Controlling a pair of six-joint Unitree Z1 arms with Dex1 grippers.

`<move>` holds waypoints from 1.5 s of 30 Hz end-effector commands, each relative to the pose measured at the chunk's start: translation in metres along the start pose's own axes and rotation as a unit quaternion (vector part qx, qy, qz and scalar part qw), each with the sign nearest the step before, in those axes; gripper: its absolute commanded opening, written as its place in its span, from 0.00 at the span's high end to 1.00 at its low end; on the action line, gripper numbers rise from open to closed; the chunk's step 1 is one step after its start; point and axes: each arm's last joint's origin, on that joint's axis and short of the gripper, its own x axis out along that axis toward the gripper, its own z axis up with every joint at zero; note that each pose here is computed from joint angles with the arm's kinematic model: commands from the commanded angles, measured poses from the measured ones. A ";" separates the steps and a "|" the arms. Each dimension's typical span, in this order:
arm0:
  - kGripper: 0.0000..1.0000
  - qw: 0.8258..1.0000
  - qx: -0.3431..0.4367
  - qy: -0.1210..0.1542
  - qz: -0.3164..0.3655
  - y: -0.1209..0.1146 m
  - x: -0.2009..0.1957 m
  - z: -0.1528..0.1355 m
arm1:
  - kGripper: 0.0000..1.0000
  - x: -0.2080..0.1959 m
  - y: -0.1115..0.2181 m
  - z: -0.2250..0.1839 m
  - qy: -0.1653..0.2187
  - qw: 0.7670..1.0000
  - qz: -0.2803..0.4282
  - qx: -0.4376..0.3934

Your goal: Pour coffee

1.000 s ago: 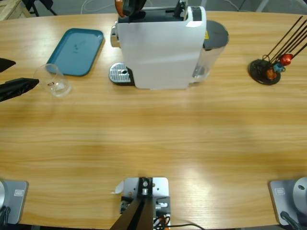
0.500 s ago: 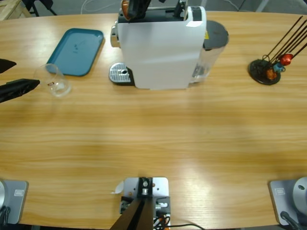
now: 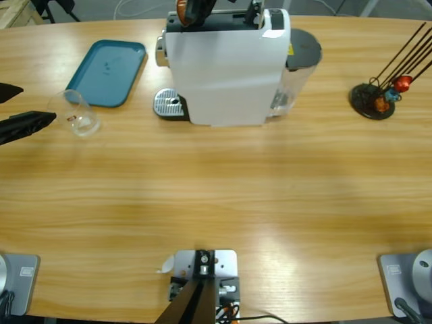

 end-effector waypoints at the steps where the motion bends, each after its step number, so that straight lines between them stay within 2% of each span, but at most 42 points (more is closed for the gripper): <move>1: 0.17 1.000 0.013 0.026 -0.004 -0.004 0.010 -0.010 | 1.00 0.032 0.003 -0.003 0.021 1.000 0.015 0.001; 10: 0.14 1.000 0.013 0.027 -0.003 -0.004 0.011 -0.010 | 1.00 0.040 0.003 0.001 0.017 1.000 0.020 0.001; 14: 0.05 1.000 0.012 0.027 -0.003 -0.004 0.011 -0.010 | 1.00 0.042 0.005 0.001 0.019 1.000 0.024 0.000; 22: 0.04 1.000 0.012 0.026 -0.003 -0.004 0.011 -0.010 | 0.98 0.042 0.006 -0.001 0.028 0.999 0.028 0.000; 24: 0.04 1.000 0.012 0.027 -0.003 -0.004 0.011 -0.010 | 0.67 0.040 0.006 -0.001 0.033 0.999 0.030 0.004; 25: 0.04 1.000 0.012 0.027 -0.003 -0.004 0.011 -0.010 | 0.58 0.039 0.006 -0.002 0.036 0.999 0.031 0.004; 33: 0.04 1.000 0.011 0.029 -0.004 -0.004 0.011 -0.011 | 0.18 0.025 0.003 0.000 0.039 0.999 0.028 0.004; 36: 0.04 1.000 0.010 0.030 -0.004 -0.004 0.012 -0.011 | 0.11 0.014 0.001 0.005 0.028 0.999 0.023 0.003; 38: 0.04 1.000 0.010 0.030 -0.004 -0.004 0.012 -0.011 | 0.09 -0.001 0.000 0.013 0.009 1.000 0.016 0.001; 40: 0.04 0.999 0.009 0.031 -0.004 -0.004 0.012 -0.011 | 0.03 -0.022 0.003 0.024 -0.014 1.000 0.010 -0.004; 41: 0.04 0.999 0.009 0.031 -0.004 -0.005 0.013 -0.011 | 0.03 -0.032 0.007 0.028 -0.023 1.000 0.008 -0.006; 43: 0.04 0.999 0.008 0.031 -0.004 -0.005 0.013 -0.011 | 0.09 -0.052 0.014 0.033 -0.035 0.999 0.008 -0.008; 45: 0.04 1.000 0.007 0.030 -0.004 -0.005 0.013 -0.011 | 0.26 -0.078 0.022 0.033 -0.046 0.999 0.012 -0.013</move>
